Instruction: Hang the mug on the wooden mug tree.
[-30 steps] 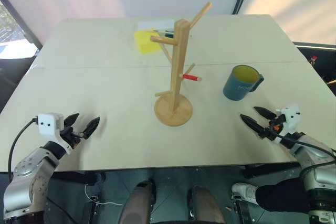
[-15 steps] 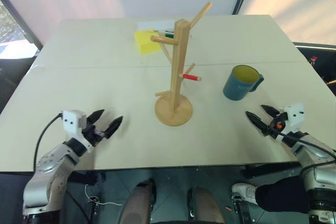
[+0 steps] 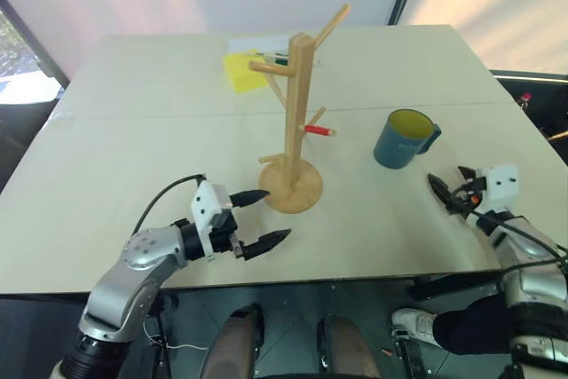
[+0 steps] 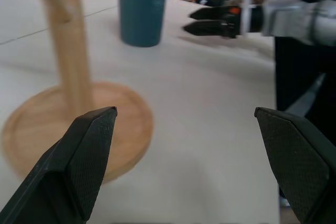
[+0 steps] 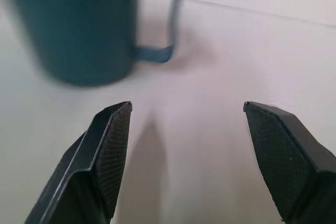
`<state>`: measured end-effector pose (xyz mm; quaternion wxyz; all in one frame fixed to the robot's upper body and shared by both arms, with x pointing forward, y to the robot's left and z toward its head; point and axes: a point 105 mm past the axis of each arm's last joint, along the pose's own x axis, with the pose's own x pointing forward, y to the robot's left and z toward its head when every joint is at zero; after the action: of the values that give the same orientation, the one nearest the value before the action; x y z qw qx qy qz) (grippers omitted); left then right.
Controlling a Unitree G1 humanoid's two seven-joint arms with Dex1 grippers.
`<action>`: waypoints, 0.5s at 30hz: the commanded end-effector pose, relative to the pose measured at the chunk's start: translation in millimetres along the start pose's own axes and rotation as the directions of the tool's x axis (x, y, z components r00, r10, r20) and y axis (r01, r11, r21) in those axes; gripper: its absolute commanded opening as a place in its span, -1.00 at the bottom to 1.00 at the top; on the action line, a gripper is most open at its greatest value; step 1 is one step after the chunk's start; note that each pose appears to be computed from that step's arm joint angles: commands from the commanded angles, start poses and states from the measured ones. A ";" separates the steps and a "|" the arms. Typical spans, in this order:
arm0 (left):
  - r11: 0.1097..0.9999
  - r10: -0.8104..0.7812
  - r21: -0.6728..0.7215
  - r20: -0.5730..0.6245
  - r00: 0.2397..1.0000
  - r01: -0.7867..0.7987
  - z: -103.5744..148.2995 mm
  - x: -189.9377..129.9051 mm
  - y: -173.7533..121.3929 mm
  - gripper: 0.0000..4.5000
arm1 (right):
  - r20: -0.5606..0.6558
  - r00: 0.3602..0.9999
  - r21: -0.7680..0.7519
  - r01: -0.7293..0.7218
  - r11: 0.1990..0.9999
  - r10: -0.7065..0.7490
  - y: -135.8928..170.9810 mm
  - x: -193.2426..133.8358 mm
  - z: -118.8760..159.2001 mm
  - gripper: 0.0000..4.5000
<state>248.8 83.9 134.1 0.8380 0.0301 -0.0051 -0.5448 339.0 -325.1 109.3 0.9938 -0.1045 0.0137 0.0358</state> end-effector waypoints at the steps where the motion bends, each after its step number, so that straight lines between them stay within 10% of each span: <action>1: 0.999 -0.026 0.036 0.025 0.999 0.025 7.8 2.0 -3.7 1.00 | 0.045 0.998 -0.023 0.052 0.998 -0.050 -9.6 8.9 11.2 0.56; 15: 0.998 -0.018 0.059 0.054 0.998 0.015 15.7 -1.9 -6.2 1.00 | 0.101 0.994 -0.009 -0.034 0.999 0.035 5.8 41.2 29.5 0.56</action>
<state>246.8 83.7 137.4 0.8347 0.0335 -0.0152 -0.5495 376.4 -314.1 123.5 0.9933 -0.1034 -0.0122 0.0504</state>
